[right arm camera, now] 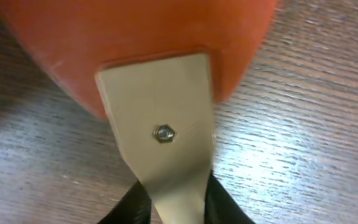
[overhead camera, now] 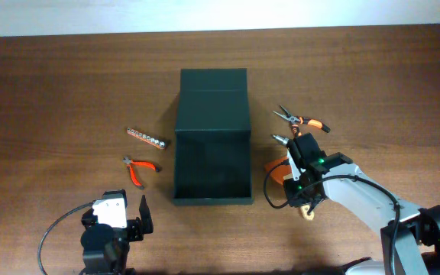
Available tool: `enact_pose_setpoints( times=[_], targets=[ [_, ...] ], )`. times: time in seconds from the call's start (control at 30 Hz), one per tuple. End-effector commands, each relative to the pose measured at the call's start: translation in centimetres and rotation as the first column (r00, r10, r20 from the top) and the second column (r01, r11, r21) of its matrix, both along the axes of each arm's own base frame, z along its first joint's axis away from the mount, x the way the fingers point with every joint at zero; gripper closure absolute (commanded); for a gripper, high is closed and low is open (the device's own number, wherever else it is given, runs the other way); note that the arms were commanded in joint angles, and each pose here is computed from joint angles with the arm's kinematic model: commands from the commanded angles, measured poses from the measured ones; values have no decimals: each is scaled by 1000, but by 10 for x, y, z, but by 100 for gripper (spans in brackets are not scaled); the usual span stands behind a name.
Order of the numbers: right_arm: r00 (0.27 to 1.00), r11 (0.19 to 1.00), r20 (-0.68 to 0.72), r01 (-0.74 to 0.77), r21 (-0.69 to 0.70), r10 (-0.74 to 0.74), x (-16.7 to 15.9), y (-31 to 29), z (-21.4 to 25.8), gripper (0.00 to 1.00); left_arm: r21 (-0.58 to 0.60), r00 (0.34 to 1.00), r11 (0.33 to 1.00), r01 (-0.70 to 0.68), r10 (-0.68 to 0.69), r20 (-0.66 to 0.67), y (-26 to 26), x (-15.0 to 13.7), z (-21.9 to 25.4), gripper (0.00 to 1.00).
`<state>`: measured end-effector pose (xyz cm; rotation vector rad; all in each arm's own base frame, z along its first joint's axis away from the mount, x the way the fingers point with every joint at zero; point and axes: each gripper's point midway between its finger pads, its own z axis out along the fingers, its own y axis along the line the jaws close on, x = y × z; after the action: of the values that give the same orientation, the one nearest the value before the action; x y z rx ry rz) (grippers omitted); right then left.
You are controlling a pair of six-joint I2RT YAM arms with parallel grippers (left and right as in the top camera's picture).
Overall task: Pack container
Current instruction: 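Close the right gripper on the scraper handle and lift it, then carry the scraper over the green box and lower it inside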
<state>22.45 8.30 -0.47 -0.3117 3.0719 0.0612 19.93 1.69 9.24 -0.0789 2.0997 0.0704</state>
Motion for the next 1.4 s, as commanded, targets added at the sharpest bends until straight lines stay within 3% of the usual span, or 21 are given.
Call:
enact_pose_setpoints(
  times=[0.0,0.17,0.93,1.37],
  targets=[
    [998,1000,-64,1,29,1,-14,7,-12,79,-8,1000,1000,-10,10,6,1,0,0,1],
    [997,999,-71,1,52,3,-14,11,-10,85,-8,1000,1000,-10,10,6,1,0,0,1],
    [1000,994,4,-7,109,7,33,33,59,91,-8,1000,1000,-10,10,6,1,0,0,1],
    [992,988,124,-28,151,10,54,42,126,91,-8,1000,1000,-10,10,6,1,0,0,1]
  ],
)
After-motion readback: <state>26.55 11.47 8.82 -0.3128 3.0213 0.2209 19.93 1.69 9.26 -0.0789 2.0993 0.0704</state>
